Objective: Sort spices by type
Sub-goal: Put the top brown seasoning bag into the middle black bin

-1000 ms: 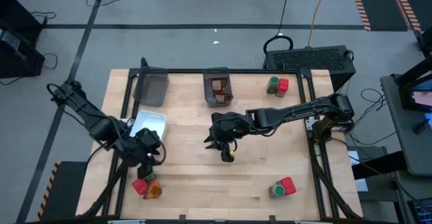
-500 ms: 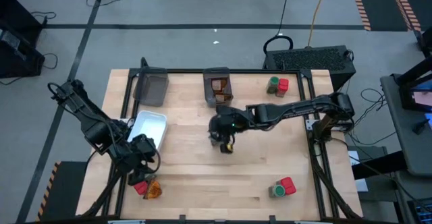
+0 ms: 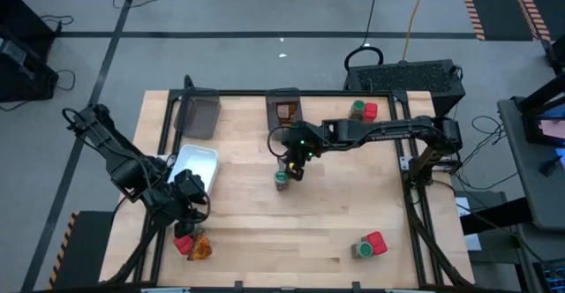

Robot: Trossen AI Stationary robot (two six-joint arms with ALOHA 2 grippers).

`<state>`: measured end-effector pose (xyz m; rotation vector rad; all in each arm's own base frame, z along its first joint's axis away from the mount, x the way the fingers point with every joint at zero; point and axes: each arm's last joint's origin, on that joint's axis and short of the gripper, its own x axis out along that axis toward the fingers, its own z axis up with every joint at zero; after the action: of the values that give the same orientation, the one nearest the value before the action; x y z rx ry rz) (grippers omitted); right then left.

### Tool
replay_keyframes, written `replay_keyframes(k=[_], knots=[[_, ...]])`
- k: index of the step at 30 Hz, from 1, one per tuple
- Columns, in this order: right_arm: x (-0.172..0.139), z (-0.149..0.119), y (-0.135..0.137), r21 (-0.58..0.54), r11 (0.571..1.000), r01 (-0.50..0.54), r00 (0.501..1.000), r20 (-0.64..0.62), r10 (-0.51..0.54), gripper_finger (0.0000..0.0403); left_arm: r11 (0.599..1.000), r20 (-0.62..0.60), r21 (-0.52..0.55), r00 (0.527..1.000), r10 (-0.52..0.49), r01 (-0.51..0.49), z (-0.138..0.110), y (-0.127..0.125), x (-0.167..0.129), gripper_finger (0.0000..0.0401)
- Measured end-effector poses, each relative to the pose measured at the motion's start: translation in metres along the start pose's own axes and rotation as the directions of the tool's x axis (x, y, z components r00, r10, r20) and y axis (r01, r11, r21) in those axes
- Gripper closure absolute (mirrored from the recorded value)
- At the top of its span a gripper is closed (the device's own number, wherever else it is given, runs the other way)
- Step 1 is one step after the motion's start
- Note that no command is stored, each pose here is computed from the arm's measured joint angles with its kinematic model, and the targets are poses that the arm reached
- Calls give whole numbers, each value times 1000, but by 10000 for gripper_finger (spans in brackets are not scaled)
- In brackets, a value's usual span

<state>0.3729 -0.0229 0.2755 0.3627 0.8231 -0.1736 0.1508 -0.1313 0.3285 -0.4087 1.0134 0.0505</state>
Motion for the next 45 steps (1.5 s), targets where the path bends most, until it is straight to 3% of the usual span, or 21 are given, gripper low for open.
replay_keyframes(k=[10, 28, 45], knots=[[13, -1, -9, 52, 998, 22, 999, -27, -21, 299, 1000, -1, 3, 1000, 15, -15, 0, 1, 0, 198], [13, 5, -16, 62, 998, 30, 999, 11, -31, 195, 998, 29, 29, 998, 52, -52, 5, 6, 2, 198], [13, 5, -19, 102, 991, 87, 995, 29, -90, 197, 996, 42, 47, 996, 74, -76, 13, 12, 4, 198]])
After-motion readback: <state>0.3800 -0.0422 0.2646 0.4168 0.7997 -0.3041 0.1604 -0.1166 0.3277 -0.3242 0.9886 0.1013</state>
